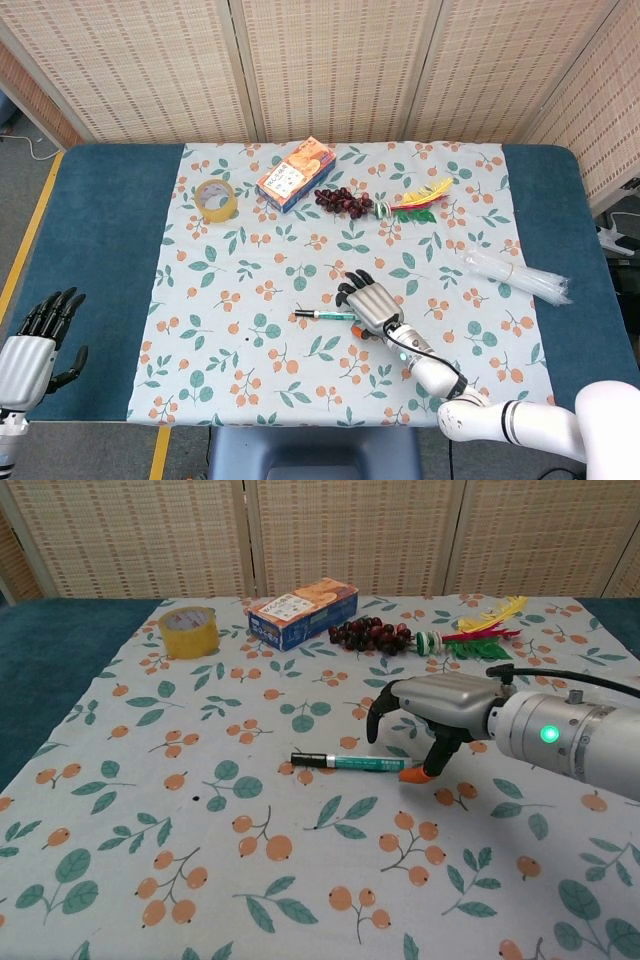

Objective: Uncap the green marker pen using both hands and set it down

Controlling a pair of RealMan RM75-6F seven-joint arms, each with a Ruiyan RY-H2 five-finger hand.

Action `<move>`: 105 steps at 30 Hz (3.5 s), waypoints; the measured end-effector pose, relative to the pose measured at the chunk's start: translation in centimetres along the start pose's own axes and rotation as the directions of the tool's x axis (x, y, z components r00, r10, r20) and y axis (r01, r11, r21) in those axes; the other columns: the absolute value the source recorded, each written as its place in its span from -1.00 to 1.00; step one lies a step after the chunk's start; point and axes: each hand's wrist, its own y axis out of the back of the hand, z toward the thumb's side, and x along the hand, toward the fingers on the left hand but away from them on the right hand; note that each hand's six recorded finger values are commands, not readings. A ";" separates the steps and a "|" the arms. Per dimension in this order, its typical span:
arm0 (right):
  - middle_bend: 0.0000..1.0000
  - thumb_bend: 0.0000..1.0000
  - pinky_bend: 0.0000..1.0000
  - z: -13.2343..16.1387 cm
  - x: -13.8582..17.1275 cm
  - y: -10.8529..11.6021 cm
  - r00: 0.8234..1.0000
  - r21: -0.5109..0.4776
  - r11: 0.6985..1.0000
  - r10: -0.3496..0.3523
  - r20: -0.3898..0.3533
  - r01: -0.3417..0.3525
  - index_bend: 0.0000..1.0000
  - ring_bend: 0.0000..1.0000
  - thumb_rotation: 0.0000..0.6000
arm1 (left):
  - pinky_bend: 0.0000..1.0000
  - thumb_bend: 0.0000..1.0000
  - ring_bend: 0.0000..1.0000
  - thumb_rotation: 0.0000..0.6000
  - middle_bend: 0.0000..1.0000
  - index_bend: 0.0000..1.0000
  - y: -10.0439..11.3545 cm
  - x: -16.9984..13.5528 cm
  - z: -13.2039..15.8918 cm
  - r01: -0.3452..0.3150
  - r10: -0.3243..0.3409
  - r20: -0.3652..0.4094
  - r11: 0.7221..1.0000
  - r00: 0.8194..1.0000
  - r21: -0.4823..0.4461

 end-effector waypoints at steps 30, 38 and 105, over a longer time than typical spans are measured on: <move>-0.52 -0.55 -1.00 2.4 -2.7 -0.3 0.999 0.155 0.987 0.034 0.003 -0.034 -0.02 -1.00 1.00 | -0.74 -0.07 -1.00 1.00 -1.00 -1.00 0.6 -0.4 0.0 0.007 -0.006 0.024 0.999 1.000 -0.042; -0.51 -0.55 -1.00 2.7 -2.6 -0.5 0.999 0.159 0.986 0.051 0.008 -0.051 -0.03 -1.00 1.00 | -0.74 -0.07 -1.00 1.00 -1.00 -1.00 0.7 -0.5 0.0 0.005 -0.004 0.026 0.999 1.000 -0.047; 0.68 -0.32 -0.65 1.2 -4.1 10.1 0.971 0.120 0.968 -0.204 -0.129 0.219 1.00 0.04 1.00 | 0.09 -0.24 -0.15 1.00 -0.64 -0.73 -3.5 10.2 11.0 0.019 -0.075 0.207 0.966 0.975 0.260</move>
